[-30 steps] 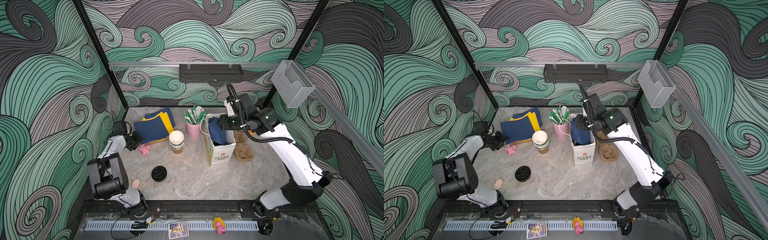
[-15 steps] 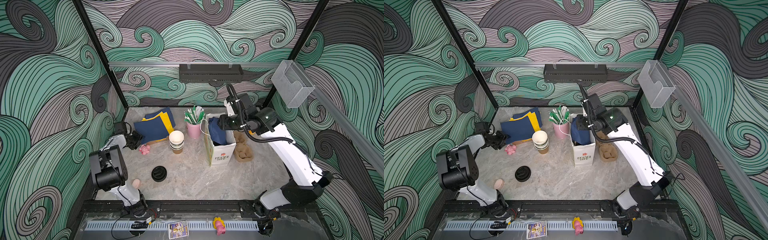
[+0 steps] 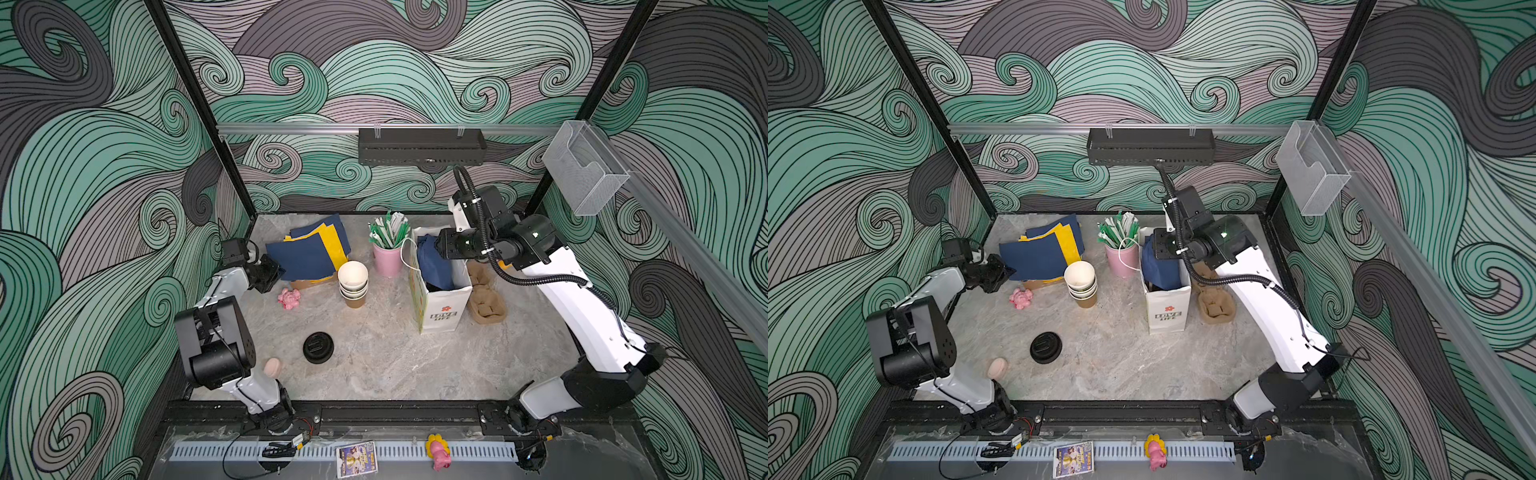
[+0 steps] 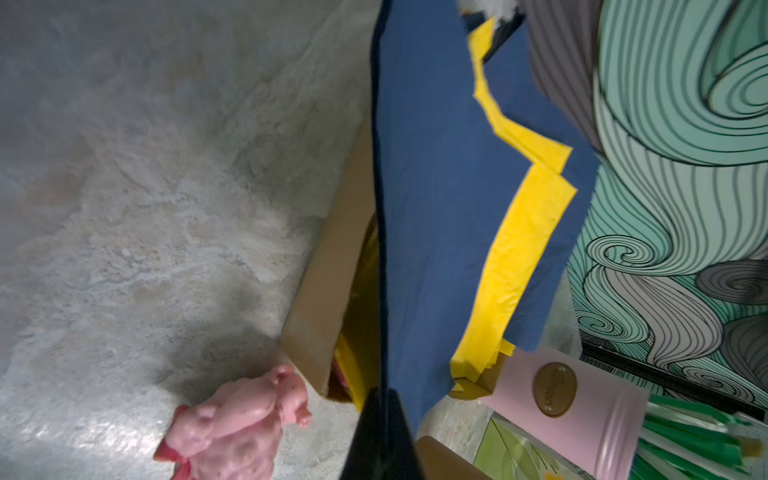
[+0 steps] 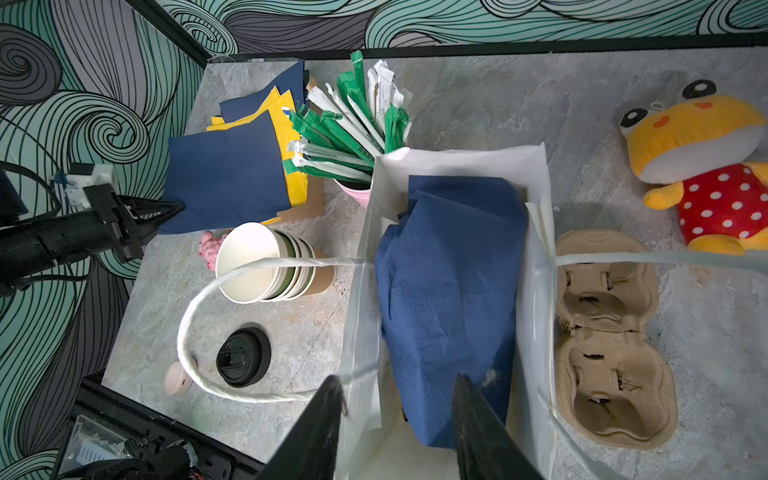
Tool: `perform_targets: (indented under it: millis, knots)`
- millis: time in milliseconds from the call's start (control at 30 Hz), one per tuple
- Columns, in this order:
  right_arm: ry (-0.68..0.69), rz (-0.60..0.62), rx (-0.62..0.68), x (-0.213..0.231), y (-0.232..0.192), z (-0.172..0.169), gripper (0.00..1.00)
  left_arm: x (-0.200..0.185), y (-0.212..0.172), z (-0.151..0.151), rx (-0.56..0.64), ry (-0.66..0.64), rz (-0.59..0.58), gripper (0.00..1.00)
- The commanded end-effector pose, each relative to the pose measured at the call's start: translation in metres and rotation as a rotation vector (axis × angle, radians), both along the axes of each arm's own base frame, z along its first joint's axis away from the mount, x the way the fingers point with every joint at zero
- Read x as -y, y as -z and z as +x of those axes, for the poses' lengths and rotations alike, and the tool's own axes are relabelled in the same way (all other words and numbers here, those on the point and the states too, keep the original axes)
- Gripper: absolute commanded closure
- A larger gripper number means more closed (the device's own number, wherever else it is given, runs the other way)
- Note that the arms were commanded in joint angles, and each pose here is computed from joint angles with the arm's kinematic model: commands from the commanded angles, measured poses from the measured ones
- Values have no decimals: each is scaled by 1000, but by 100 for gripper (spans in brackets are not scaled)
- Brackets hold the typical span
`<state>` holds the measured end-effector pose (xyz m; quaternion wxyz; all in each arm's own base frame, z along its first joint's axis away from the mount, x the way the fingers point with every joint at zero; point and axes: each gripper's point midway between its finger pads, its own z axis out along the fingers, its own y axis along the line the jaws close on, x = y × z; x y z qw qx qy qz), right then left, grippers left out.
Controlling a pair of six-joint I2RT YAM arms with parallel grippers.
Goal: Pack the takeout coffee
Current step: 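Grasp the edge of a dark blue napkin on the pile with the left gripper, then lift the napkin and pass it to the right gripper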
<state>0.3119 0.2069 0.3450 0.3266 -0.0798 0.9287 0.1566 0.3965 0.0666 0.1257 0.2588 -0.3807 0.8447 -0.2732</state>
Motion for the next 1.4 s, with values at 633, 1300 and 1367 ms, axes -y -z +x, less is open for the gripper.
perform_targets:
  millis: [633, 1300, 1367]
  knots:
    - [-710, 120, 461, -172, -96, 7, 28, 160, -325, -47, 751, 468, 135, 100]
    - [-752, 449, 206, -127, -125, -64, 7, 317, -392, -125, 1127, 1296, -168, 100]
    - [-736, 459, 222, -126, -126, -62, 15, 323, -391, -128, 1120, 1320, -195, 100]
